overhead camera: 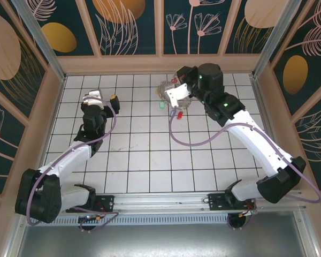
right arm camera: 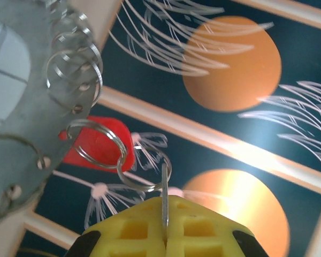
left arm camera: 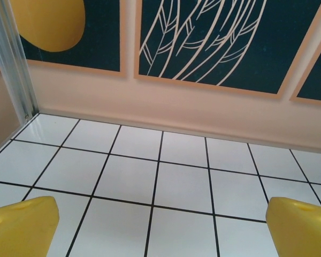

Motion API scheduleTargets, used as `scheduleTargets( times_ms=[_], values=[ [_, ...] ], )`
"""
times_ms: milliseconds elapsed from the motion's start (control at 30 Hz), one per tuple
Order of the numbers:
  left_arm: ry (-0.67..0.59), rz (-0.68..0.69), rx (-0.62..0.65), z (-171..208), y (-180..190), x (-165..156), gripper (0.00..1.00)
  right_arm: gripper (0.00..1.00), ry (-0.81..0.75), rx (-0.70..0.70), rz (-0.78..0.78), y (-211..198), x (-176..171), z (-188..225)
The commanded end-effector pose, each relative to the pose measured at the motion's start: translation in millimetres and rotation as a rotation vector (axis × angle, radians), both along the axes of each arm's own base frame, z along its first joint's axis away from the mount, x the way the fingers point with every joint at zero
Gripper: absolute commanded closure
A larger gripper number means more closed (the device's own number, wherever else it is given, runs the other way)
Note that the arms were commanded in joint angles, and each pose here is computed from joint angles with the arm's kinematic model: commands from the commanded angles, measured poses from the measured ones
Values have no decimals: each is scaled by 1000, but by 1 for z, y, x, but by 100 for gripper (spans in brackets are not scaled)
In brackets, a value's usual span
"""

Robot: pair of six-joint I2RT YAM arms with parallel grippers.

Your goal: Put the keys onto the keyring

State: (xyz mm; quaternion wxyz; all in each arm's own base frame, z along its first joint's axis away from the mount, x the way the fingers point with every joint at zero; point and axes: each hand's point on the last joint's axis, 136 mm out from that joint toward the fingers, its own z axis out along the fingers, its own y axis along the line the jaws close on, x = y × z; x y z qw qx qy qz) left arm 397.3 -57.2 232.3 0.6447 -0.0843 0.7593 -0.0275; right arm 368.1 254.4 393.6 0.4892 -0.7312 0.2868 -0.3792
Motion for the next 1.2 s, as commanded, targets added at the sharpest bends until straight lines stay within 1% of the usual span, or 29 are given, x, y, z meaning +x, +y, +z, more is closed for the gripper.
scheduleTargets(
  times_ms=[0,100,333,367,467,567,633,733,833,967,1167],
  values=[
    [-18,41,-44,1,8,0,1,100,171,140,72,34,-19,-28],
    [-26,37,-48,6,12,-1,1,100,283,210,142,66,-42,-47],
    [-28,61,-47,14,36,-7,1,100,550,381,294,133,-96,-72],
    [-29,68,-52,14,39,-8,1,100,577,382,307,143,-103,-82],
    [-29,97,-40,16,49,-11,1,100,651,413,299,168,-110,-104],
    [-18,138,-20,19,66,-14,1,100,768,504,271,187,-106,-122],
    [-8,166,-18,19,78,-15,1,100,821,528,252,194,-104,-142],
    [-1,212,-25,16,93,-19,1,100,872,533,184,191,-92,-173],
    [-5,197,-41,11,93,-21,1,100,928,553,107,174,-74,-195],
    [14,150,-57,1,86,-17,1,100,984,545,14,138,-52,-223],
    [32,94,-51,-8,76,-13,2,100,1002,526,-121,83,-15,-253]
  ],
)
